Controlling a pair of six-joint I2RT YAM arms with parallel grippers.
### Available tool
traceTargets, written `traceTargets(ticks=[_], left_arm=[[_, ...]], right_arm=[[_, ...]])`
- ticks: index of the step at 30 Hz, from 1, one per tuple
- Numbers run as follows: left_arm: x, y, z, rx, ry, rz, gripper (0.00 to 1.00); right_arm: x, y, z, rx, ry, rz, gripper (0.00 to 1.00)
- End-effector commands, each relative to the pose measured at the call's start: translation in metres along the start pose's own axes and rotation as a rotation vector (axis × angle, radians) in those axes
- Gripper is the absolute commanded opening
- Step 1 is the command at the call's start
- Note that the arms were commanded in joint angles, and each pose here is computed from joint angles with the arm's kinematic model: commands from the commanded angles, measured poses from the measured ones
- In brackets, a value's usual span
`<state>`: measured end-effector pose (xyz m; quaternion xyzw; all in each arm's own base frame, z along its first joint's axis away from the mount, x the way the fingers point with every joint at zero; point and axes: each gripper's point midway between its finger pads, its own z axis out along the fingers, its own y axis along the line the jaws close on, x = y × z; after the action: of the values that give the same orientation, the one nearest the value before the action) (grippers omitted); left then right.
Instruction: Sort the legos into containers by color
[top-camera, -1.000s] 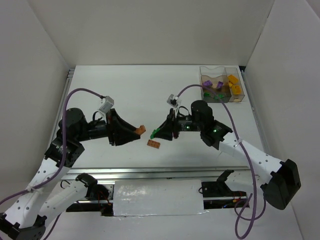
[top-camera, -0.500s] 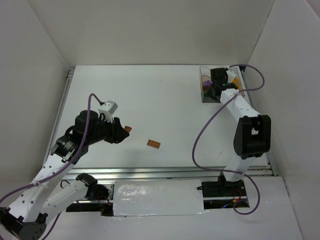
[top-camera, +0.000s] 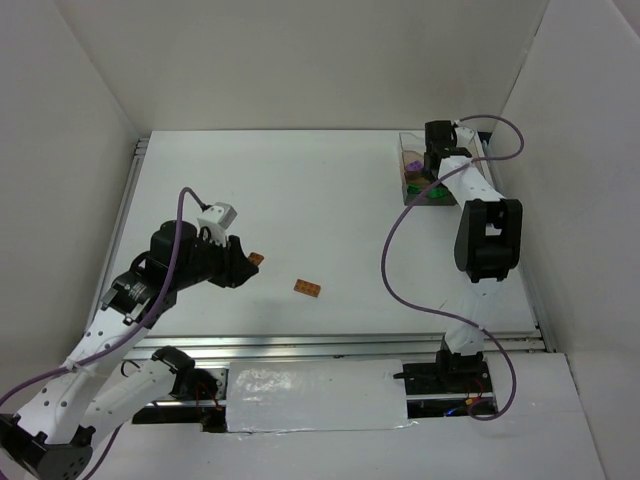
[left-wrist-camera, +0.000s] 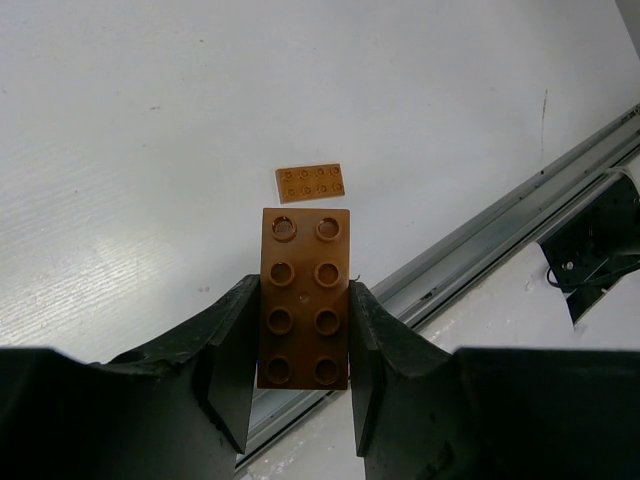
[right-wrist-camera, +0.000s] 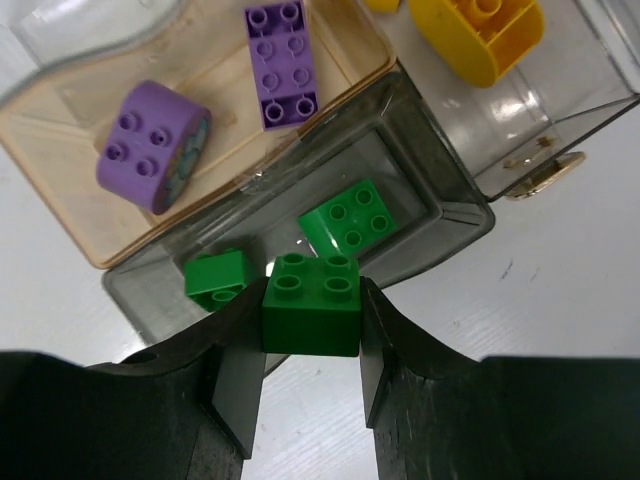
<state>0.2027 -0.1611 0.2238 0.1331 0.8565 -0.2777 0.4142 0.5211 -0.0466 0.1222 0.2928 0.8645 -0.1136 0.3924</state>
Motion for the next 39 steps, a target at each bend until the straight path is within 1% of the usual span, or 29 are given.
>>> traceTargets(ticks=[1, 5, 8, 9, 11, 13, 14, 15, 17, 20, 21, 23, 25, 26, 27, 28, 29, 30, 31, 32, 33, 34, 35, 36, 37, 38, 39], left_arm=[[-0.008, -0.007, -0.001, 0.035, -0.026, 0.035, 0.00], [-0.007, -0.007, 0.001, 0.038, -0.016, 0.035, 0.00], [-0.006, -0.009, 0.000, 0.051, -0.017, 0.041, 0.00], [-0.006, -0.009, 0.001, 0.053, -0.018, 0.041, 0.00], [-0.006, -0.009, 0.001, 0.052, -0.015, 0.038, 0.00], [-0.006, -0.009, 0.002, 0.053, -0.012, 0.040, 0.00], [-0.006, -0.009, 0.002, 0.051, -0.011, 0.039, 0.00], [-0.006, -0.009, 0.002, 0.050, -0.011, 0.039, 0.00], [-0.006, -0.009, 0.001, 0.050, -0.014, 0.039, 0.00], [-0.006, -0.008, 0.001, 0.042, -0.013, 0.035, 0.00], [-0.007, -0.008, 0.001, 0.041, -0.018, 0.036, 0.00], [-0.007, -0.007, 0.001, 0.034, -0.017, 0.034, 0.00], [-0.008, -0.005, 0.001, 0.026, -0.021, 0.031, 0.00], [-0.009, -0.007, 0.000, 0.035, -0.022, 0.033, 0.00], [-0.008, -0.010, -0.001, 0.048, -0.022, 0.036, 0.00], [-0.009, -0.014, -0.002, 0.071, -0.025, 0.040, 0.00], [-0.010, -0.018, -0.003, 0.097, -0.028, 0.047, 0.00], [-0.010, -0.028, -0.006, 0.152, -0.023, 0.052, 0.00], [-0.009, -0.034, -0.007, 0.186, -0.020, 0.061, 0.00], [-0.010, -0.041, -0.009, 0.228, -0.029, 0.074, 0.00], [-0.006, -0.057, -0.015, 0.326, -0.014, 0.097, 0.00], [-0.005, -0.063, -0.019, 0.370, -0.012, 0.110, 0.00], [-0.004, -0.071, -0.022, 0.415, -0.012, 0.122, 0.00], [-0.004, -0.085, -0.032, 0.503, -0.018, 0.146, 0.00], [-0.002, -0.090, -0.036, 0.540, -0.017, 0.160, 0.00], [-0.002, -0.096, -0.043, 0.578, -0.030, 0.177, 0.00], [-0.001, -0.106, -0.051, 0.645, -0.036, 0.198, 0.00]], right_arm=[[-0.018, 0.010, 0.003, -0.029, -0.039, -0.018, 0.04], [-0.010, 0.017, 0.010, -0.050, -0.006, -0.039, 0.05], [-0.004, 0.020, 0.016, -0.063, 0.008, -0.049, 0.10], [-0.002, 0.022, 0.018, -0.069, 0.013, -0.050, 0.14], [-0.002, 0.024, 0.019, -0.075, 0.016, -0.054, 0.16], [0.000, 0.027, 0.020, -0.086, 0.031, -0.063, 0.25], [0.003, 0.026, 0.021, -0.084, 0.042, -0.066, 0.37], [0.003, 0.027, 0.019, -0.093, 0.042, -0.063, 0.46], [0.001, 0.027, 0.015, -0.098, 0.037, -0.052, 0.58], [0.000, 0.025, 0.006, -0.107, 0.037, -0.036, 0.72], [-0.001, 0.024, 0.004, -0.107, 0.041, -0.029, 0.74], [-0.008, 0.026, -0.009, -0.127, 0.031, -0.012, 0.75], [-0.007, 0.033, -0.024, -0.156, 0.037, -0.010, 0.75], [-0.015, 0.044, -0.047, -0.226, 0.026, -0.004, 0.75], [-0.001, 0.048, -0.056, -0.268, 0.051, -0.033, 0.75], [0.011, 0.070, -0.078, -0.357, 0.063, -0.072, 0.75], [0.011, 0.095, -0.118, -0.541, 0.069, -0.090, 0.75], [0.041, 0.104, -0.133, -0.644, 0.130, -0.160, 0.75], [0.057, 0.120, -0.161, -0.780, 0.164, -0.205, 0.74], [0.078, 0.147, -0.230, -1.073, 0.214, -0.278, 0.74], [0.111, 0.147, -0.251, -1.178, 0.279, -0.339, 0.74], [0.120, 0.155, -0.282, -1.301, 0.262, -0.372, 0.74], [0.137, 0.158, -0.336, -1.442, 0.247, -0.437, 0.74], [0.168, 0.151, -0.357, -1.529, 0.310, -0.473, 0.74], [0.165, 0.149, -0.393, -1.640, 0.239, -0.497, 0.74], [0.192, 0.143, -0.417, -1.715, 0.275, -0.544, 0.74], [0.199, 0.135, -0.437, -1.797, 0.284, -0.565, 0.74]])
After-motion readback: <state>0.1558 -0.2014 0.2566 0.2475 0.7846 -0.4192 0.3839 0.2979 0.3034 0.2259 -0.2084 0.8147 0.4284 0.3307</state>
